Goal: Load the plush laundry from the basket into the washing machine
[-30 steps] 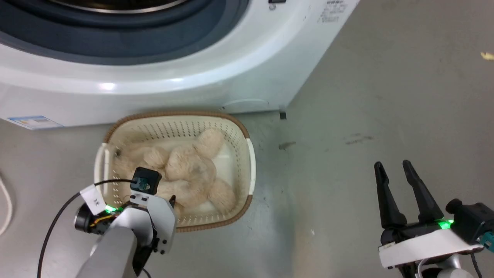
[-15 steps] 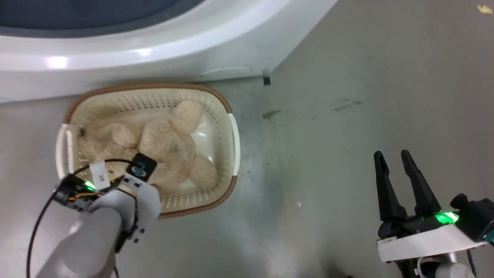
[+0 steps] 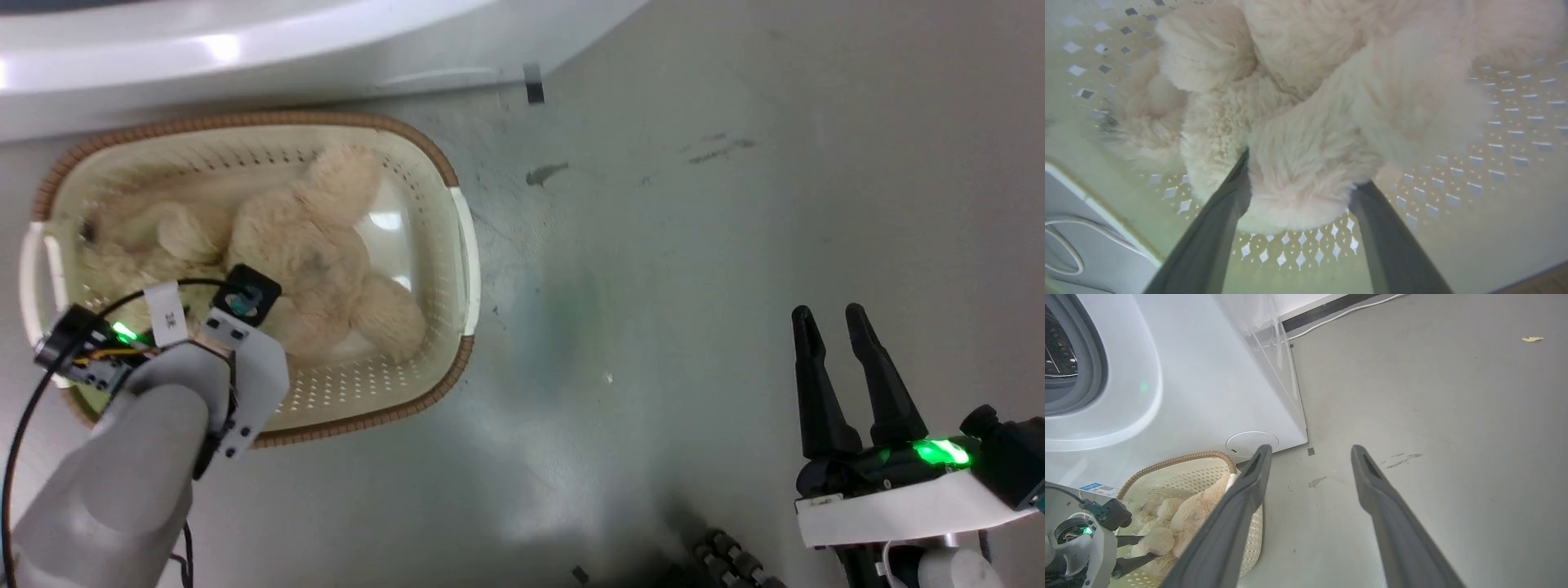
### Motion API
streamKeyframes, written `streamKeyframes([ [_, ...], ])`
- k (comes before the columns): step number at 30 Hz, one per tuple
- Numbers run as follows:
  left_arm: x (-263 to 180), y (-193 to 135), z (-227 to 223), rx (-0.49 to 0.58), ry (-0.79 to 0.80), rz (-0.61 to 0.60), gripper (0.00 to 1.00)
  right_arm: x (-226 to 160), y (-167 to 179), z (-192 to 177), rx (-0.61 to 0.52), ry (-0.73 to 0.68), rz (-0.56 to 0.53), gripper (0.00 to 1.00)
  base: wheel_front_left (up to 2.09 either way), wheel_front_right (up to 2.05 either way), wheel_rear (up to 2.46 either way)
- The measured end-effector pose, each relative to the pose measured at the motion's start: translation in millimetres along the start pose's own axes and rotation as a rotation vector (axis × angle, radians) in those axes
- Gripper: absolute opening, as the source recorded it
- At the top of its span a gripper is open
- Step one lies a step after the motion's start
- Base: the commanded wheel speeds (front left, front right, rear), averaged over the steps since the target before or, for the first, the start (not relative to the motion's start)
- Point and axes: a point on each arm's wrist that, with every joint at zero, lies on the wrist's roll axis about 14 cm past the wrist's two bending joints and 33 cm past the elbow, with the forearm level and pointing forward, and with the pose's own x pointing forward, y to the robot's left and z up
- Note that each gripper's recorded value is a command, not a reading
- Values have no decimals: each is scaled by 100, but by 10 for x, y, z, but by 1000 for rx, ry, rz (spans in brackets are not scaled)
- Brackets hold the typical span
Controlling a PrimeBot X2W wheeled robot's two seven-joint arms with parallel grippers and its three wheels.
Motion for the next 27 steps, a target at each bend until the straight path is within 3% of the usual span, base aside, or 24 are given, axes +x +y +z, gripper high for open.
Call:
streamKeyframes([
  [7,241,-59,-63,25,33,-27,100,35,-77,-154,19,35,-29,100,0,0,0],
  [8,306,-91,-65,23,37,-40,47,63,-92,-177,24,36,-34,100,0,0,0],
  [9,336,-100,-57,24,36,-45,47,78,-101,-184,26,36,-37,100,0,0,0],
  [10,364,-114,-64,35,39,-51,0,88,-109,-193,27,36,-40,100,0,0,0],
  [20,406,-251,81,77,-18,-117,0,155,-85,-173,62,11,-33,100,0,0,0],
  [24,251,-331,271,41,-78,-133,0,132,-48,-99,72,-10,-21,100,0,0,0],
  [27,-47,-369,500,-49,-168,-132,0,87,18,45,76,-47,3,100,0,0,0],
])
